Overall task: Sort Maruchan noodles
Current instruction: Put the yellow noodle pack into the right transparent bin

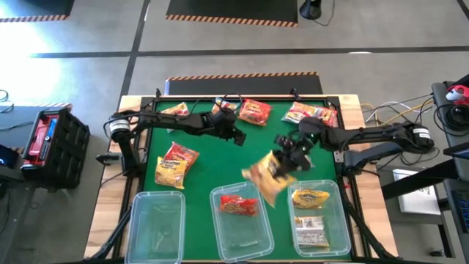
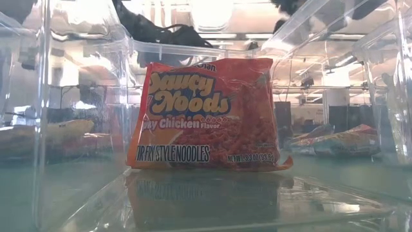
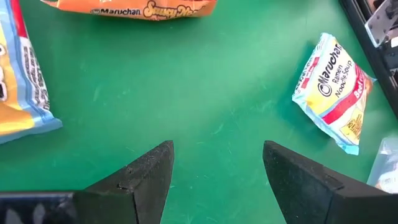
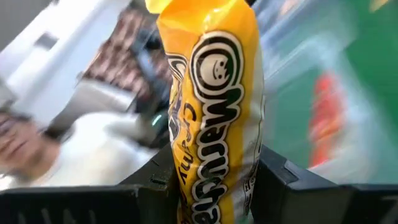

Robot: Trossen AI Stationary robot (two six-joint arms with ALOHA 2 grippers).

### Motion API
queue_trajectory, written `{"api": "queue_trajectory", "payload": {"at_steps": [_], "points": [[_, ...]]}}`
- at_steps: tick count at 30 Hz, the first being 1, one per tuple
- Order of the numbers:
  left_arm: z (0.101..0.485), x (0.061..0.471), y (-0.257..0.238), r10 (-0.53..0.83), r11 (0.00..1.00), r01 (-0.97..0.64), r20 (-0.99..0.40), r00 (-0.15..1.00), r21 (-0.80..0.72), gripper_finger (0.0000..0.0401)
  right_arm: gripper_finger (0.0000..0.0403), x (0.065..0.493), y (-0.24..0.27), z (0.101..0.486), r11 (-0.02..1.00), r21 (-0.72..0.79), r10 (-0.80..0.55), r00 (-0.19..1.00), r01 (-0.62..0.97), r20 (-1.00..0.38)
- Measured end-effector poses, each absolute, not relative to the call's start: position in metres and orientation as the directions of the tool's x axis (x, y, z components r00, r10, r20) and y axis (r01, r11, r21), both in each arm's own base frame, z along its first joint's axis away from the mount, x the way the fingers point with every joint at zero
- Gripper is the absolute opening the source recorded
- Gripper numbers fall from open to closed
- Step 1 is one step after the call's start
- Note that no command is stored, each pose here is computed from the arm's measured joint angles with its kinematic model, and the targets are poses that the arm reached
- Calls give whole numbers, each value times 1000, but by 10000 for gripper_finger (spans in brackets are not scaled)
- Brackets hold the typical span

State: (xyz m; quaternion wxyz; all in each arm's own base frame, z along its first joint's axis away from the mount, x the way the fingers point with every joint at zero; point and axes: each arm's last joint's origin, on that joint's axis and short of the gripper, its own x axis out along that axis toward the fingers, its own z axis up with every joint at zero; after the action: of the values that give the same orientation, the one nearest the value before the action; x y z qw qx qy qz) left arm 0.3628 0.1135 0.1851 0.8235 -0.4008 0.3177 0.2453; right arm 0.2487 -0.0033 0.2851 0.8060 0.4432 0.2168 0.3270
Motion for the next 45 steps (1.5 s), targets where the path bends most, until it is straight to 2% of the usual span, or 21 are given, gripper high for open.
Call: {"api": "queue_trajectory", "payload": {"at_steps": [8, 11, 14, 20, 26, 30, 34, 36, 45], "points": [[185, 366, 102, 132, 540, -658, -720, 681, -524, 231, 116, 228, 44, 301, 169, 936, 894, 448, -309, -14], [185, 368, 97, 148, 531, -669, -721, 677, -519, 231, 116, 215, 51, 308, 130, 955, 913, 408, -267, -10], [185, 369, 94, 159, 528, -673, -718, 678, -518, 231, 116, 203, 55, 308, 132, 971, 921, 386, -197, -47], [186, 370, 92, 164, 514, -675, -712, 683, -529, 231, 116, 195, 56, 291, 207, 977, 904, 391, -40, -176], [186, 370, 92, 164, 507, -678, -713, 682, -532, 231, 116, 184, 57, 289, 281, 958, 908, 308, 61, -286], [186, 370, 92, 164, 507, -679, -713, 682, -532, 231, 116, 171, 53, 298, 456, 882, 834, 290, 119, -470], [186, 369, 92, 164, 506, -679, -714, 681, -531, 231, 116, 160, 45, 305, 695, 695, 646, 262, 186, -717], [186, 370, 92, 164, 507, -678, -712, 682, -533, 231, 116, 158, 44, 306, 756, 625, 581, 240, 193, -778], [186, 370, 92, 165, 507, -677, -711, 684, -534, 231, 116, 166, 59, 295, 798, 591, 576, 141, 115, -805]]}}
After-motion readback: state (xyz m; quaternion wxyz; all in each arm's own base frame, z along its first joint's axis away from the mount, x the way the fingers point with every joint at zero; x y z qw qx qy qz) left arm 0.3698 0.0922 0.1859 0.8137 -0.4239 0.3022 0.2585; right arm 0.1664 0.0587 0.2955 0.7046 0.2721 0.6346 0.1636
